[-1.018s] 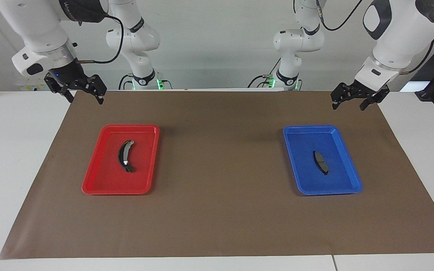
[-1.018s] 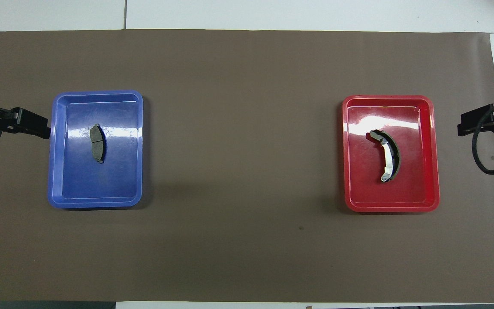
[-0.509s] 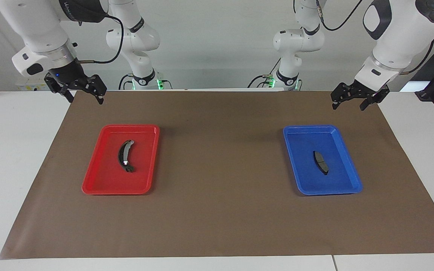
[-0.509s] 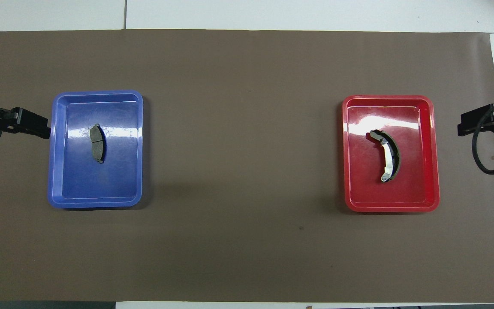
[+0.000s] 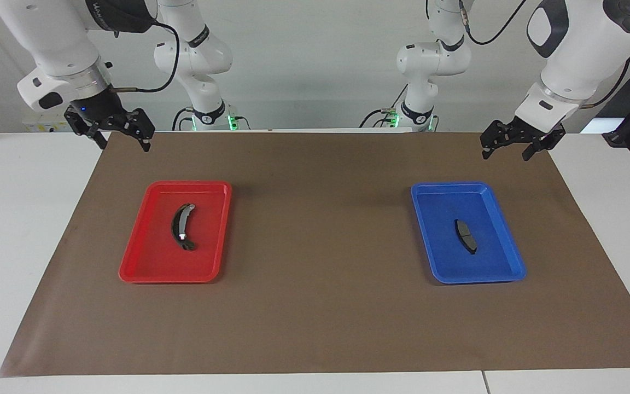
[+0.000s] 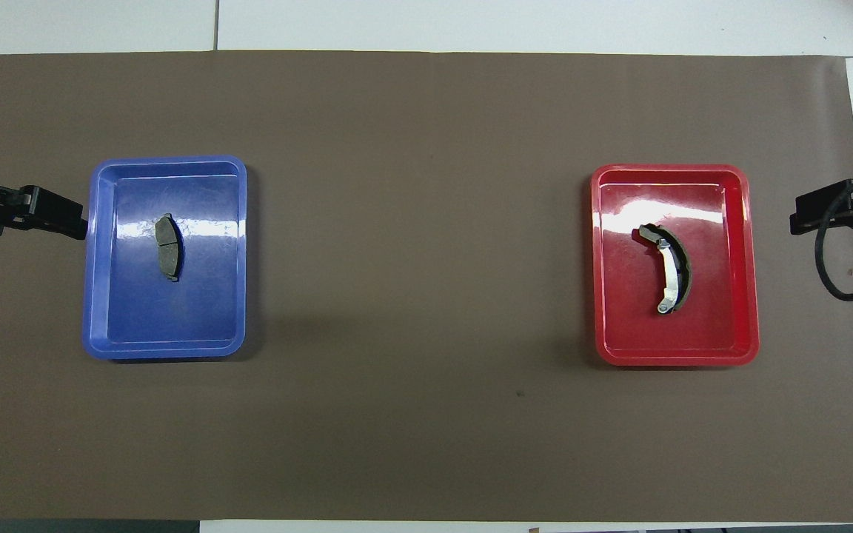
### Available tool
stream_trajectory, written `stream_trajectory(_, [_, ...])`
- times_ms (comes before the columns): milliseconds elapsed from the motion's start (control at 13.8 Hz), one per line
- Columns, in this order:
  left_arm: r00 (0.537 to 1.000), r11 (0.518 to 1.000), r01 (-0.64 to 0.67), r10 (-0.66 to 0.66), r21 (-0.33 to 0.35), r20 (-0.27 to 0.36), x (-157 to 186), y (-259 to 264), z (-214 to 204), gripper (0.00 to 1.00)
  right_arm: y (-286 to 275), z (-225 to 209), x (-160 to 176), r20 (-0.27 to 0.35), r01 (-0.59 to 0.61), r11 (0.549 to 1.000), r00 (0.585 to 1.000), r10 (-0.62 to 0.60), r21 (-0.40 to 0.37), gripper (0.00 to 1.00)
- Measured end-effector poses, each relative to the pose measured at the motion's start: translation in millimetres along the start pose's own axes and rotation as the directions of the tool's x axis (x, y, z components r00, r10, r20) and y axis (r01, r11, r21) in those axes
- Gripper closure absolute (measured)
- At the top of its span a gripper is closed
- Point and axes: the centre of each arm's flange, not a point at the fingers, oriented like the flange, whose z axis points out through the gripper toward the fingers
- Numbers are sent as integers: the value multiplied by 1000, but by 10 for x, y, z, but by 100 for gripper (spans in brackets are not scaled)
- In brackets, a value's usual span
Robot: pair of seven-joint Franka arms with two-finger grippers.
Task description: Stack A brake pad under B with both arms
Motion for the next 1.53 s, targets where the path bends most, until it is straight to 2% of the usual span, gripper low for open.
stream_trajectory(218, [1000, 1000, -1, 1, 0, -7, 13, 2, 9, 0, 0, 0, 0, 0, 0, 1000, 1000, 0, 0, 0])
stream_trajectory(364, [999, 1000, 0, 0, 2, -40, 68, -1, 90, 0, 0, 0, 0, 0, 0, 1000, 1000, 0, 0, 0])
stream_trajectory(582, [995, 1000, 0, 0, 6, -104, 96, -2, 447, 1, 0, 0, 0, 0, 0, 1000, 1000, 0, 0, 0])
stream_trajectory(945, [986, 1000, 9, -7, 9, -167, 125, -28, 1211, 1, 0, 0, 0, 0, 0, 1000, 1000, 0, 0, 0])
stream_trajectory(1527, [991, 998, 61, -61, -4, -123, 426, -95, 2466, 1, 1, 2, 0, 0, 0, 1000, 1000, 0, 0, 0])
